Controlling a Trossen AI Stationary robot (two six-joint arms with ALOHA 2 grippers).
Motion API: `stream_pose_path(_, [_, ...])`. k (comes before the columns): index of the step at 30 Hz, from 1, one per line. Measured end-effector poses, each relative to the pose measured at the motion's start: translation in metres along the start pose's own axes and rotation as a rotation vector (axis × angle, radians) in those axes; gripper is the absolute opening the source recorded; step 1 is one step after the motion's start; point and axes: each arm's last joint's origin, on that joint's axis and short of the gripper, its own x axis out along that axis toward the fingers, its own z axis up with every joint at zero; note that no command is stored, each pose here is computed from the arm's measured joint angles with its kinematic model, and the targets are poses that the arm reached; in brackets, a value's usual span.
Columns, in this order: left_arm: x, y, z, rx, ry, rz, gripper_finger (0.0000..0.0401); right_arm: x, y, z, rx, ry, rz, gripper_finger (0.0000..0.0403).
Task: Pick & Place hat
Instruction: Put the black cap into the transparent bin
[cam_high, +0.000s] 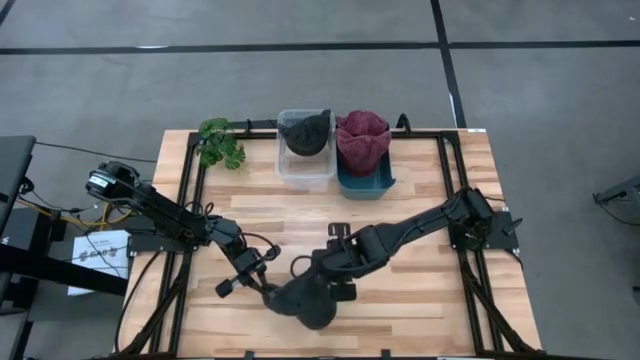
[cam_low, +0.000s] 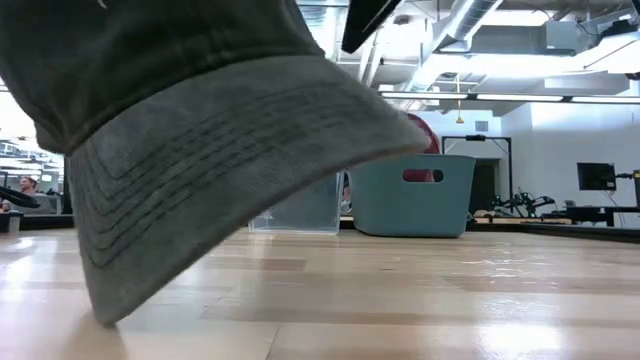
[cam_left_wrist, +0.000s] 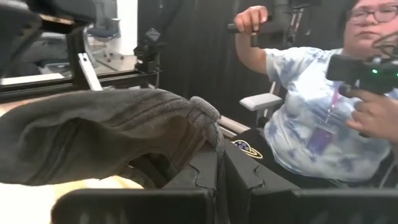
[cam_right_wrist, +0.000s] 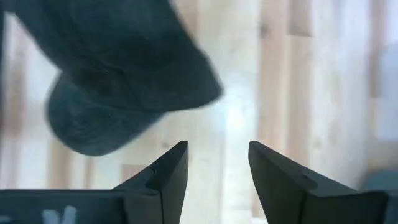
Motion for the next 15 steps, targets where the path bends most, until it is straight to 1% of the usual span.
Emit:
stream_pose_path(2, [0.000, 0.000, 0.000, -0.014, 0.000, 0.014, 0.0010, -0.004, -0.004, -0.002, -0.004, 0.007, -0.047, 0.0155])
stream_pose_path(4, [0.000, 0.001, 0.000, -0.030, 0.000, 0.032, 0.0010, -0.009, -0.005, -0.009, -0.011, 0.034, -0.136, 0.0153])
stream_pose_path(6, [0.001, 0.000, 0.000, -0.035, 0.000, 0.049, 0.0010, -0.015, -0.006, -0.015, -0.002, 0.021, -0.222, 0.0152])
stream_pose_path(8, [0.001, 0.000, 0.000, -0.037, 0.000, 0.070, 0.0010, -0.021, -0.006, -0.027, 0.003, 0.018, -0.294, 0.0150])
stream_pose_path(11, [0.000, 0.002, 0.000, -0.083, -0.004, 0.106, 0.0010, -0.031, -0.005, -0.050, 0.054, -0.032, -0.363, 0.0150])
stream_pose_path(15, [-0.001, 0.011, 0.003, -0.164, -0.016, 0.151, 0.0010, -0.035, -0.004, -0.089, 0.128, -0.182, -0.392, 0.0153])
